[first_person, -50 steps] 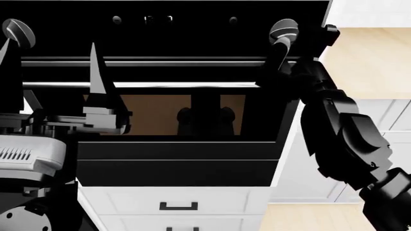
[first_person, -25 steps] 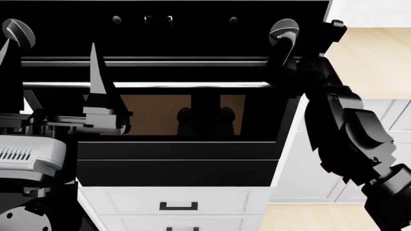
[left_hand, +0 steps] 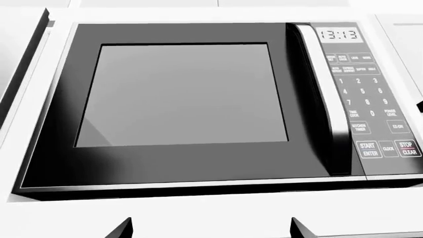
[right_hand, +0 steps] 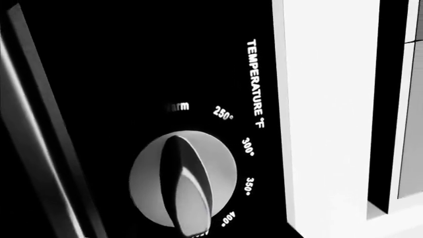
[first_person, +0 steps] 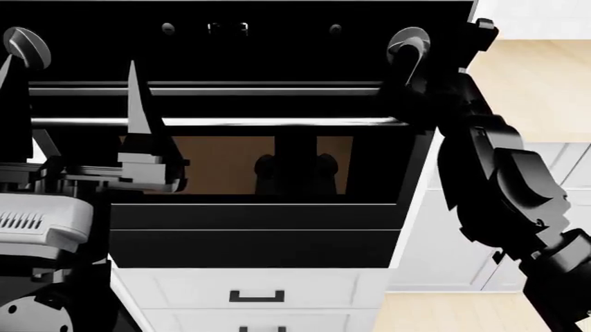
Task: Preheat the oven by turning the temperature knob.
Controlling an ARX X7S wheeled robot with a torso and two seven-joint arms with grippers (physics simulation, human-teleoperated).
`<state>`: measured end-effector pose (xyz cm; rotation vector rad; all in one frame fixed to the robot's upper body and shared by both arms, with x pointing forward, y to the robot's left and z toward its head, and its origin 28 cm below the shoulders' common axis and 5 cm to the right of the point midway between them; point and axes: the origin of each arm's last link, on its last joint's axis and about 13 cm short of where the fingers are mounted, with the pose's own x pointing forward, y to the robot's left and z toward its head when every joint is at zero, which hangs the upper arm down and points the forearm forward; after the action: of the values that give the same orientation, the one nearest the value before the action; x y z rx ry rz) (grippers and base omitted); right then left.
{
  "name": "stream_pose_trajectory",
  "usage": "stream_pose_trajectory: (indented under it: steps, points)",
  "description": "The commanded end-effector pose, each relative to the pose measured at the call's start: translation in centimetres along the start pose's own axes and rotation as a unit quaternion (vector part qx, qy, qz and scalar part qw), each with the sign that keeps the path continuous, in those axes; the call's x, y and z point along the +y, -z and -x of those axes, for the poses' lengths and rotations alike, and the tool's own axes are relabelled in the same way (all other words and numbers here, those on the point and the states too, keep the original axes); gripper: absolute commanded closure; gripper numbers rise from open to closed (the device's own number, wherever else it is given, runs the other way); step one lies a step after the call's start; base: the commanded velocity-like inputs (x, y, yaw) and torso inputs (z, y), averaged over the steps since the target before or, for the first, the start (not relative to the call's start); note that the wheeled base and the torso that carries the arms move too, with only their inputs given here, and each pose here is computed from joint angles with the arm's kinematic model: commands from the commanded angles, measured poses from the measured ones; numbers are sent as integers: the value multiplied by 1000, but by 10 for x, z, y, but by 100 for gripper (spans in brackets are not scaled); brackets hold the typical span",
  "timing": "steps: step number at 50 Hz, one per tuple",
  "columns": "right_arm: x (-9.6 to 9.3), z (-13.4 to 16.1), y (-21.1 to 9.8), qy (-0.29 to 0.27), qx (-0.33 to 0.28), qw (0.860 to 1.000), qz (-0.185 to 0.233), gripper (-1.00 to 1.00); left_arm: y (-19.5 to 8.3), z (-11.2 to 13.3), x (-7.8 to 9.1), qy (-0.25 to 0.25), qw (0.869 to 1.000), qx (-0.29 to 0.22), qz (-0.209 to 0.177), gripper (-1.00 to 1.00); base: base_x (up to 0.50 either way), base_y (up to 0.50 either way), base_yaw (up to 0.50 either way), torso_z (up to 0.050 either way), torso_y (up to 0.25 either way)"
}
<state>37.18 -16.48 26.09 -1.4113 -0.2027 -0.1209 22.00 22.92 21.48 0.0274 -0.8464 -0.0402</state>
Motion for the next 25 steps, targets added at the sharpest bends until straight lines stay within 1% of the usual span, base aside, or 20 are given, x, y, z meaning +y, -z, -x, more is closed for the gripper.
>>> stream_pose_trajectory:
  steps: [1, 25]
  points:
    - [-2, -2, -3, 1, -6, 1000, 1, -100, 0, 0, 0, 0, 1000, -1, 0, -100, 0, 0, 0, 0, 0]
    - [0, -2, -4, -1, -10, 1000, 1, -100, 0, 0, 0, 0, 1000, 0, 0, -100, 0, 0, 0, 0, 0]
